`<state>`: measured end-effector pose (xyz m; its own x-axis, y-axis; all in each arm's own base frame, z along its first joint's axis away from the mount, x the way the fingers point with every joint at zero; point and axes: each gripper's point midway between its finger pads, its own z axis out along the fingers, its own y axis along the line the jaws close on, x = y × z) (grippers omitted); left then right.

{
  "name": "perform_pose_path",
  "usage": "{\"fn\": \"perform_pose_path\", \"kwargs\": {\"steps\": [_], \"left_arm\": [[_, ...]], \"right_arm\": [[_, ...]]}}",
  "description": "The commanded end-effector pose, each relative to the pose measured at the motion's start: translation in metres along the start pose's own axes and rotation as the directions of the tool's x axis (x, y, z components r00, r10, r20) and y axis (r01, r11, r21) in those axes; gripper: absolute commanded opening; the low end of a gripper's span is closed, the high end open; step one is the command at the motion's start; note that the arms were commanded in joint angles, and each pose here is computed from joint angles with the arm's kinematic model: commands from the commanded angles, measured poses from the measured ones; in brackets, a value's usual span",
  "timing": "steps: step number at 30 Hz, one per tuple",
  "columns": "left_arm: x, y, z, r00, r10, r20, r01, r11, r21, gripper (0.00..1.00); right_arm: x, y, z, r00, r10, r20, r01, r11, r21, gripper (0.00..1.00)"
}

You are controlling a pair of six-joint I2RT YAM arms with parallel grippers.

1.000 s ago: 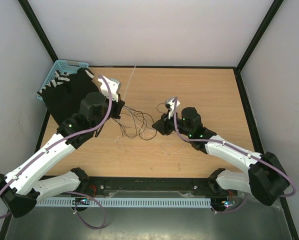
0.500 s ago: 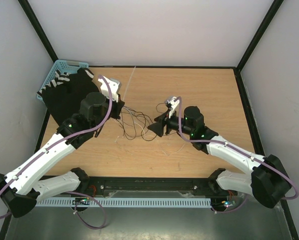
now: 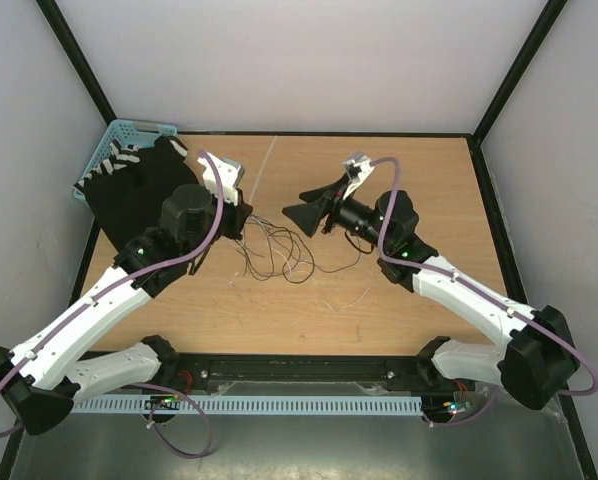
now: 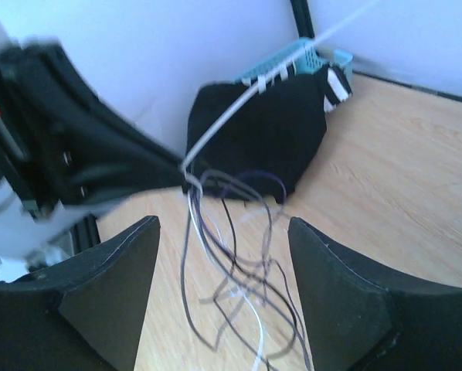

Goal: Zip-tie the wires
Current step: Adjust the ribbon.

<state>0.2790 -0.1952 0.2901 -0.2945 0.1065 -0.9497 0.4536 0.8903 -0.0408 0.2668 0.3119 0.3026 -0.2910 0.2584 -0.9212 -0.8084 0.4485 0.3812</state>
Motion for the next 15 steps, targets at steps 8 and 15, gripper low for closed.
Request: {"fn": "perform_pose_path", "kwargs": {"steps": [8,15], "left_arm": [[0.005,-0.023,0.004,0.997,-0.073,0.005,0.072,0.991,0.110,0.00],[0.004,-0.029,0.005,0.997,-0.081,0.013,0.079,0.988,0.136,0.00]], "right_arm": [[-0.047,-0.006,0.038,0.943,0.302,0.137,-0.312,0.948,0.064,0.79],[-0.032,-0.004,0.050,0.930,0.352,0.105,-0.359,0.931,0.059,0.77]]}}
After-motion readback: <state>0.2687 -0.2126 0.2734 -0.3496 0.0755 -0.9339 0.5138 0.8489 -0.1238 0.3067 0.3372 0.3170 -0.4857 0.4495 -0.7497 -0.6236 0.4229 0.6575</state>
